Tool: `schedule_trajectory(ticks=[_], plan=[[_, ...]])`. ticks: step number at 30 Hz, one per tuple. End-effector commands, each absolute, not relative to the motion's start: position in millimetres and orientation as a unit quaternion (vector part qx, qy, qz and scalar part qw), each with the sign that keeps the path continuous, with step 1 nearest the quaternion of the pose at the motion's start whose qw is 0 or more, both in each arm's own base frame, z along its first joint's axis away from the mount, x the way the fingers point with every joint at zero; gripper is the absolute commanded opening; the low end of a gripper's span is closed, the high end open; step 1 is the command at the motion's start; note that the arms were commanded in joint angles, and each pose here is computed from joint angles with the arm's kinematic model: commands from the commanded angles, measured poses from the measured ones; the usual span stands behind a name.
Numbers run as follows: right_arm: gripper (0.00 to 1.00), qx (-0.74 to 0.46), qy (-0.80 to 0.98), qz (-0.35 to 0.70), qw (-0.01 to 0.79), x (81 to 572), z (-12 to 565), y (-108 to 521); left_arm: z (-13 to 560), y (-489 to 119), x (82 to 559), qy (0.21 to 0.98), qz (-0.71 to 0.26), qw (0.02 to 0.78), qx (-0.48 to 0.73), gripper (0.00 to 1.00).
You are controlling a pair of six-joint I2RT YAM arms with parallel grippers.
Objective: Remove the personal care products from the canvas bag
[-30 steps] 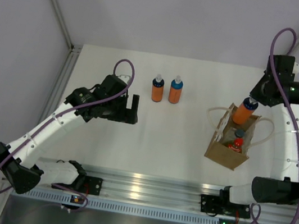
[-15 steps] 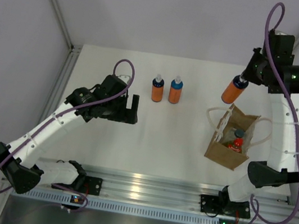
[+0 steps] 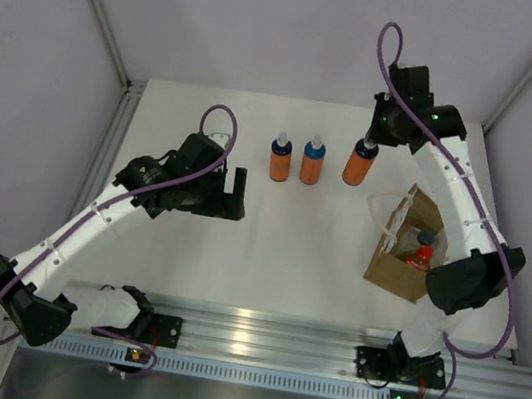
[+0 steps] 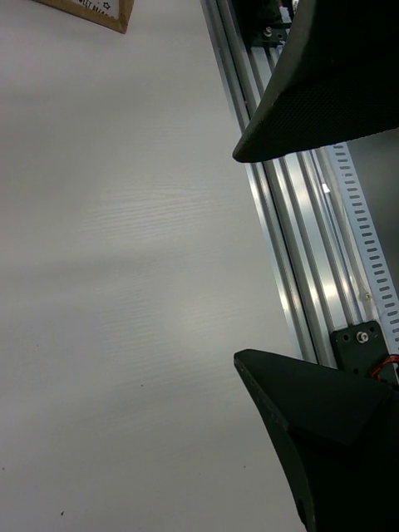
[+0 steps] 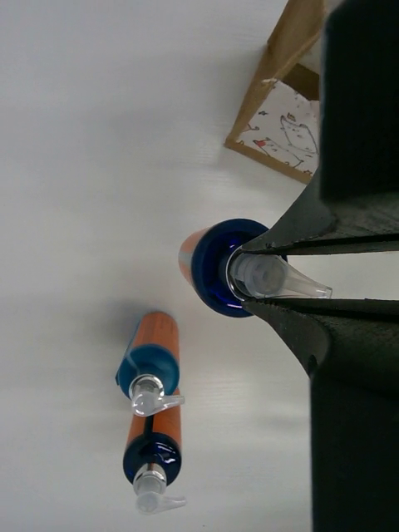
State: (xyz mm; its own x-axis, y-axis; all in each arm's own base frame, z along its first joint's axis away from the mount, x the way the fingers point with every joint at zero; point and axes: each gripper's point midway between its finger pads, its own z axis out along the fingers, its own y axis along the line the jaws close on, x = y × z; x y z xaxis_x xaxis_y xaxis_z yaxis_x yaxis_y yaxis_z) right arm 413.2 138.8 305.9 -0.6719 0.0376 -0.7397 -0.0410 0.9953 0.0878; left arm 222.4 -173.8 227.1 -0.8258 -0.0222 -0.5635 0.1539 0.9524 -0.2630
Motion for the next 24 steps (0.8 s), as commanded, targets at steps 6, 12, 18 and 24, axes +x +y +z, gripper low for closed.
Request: schedule_trajectory(ticks=[6,12,18,24], plan=[[0.0,-0.022,0.878,0.086,0.471,462.6,297.9,183.4,251.6,-181.0,231.8,0.928,-0.175,0.327,0.019,0.98],[0.0,-0.035,0.895,0.068,0.438,470.6,252.3,193.9,247.6,-180.8,230.5,0.93,-0.174,0.323,0.02,0.98],[0.15,-0.033,0.903,0.058,0.425,463.5,222.9,198.0,246.8,-179.1,229.5,0.93,-0.173,0.324,0.018,0.98],[0.59,-0.023,0.898,0.051,0.436,462.0,231.7,195.0,248.5,-181.1,231.4,0.93,-0.174,0.324,0.019,0.98]])
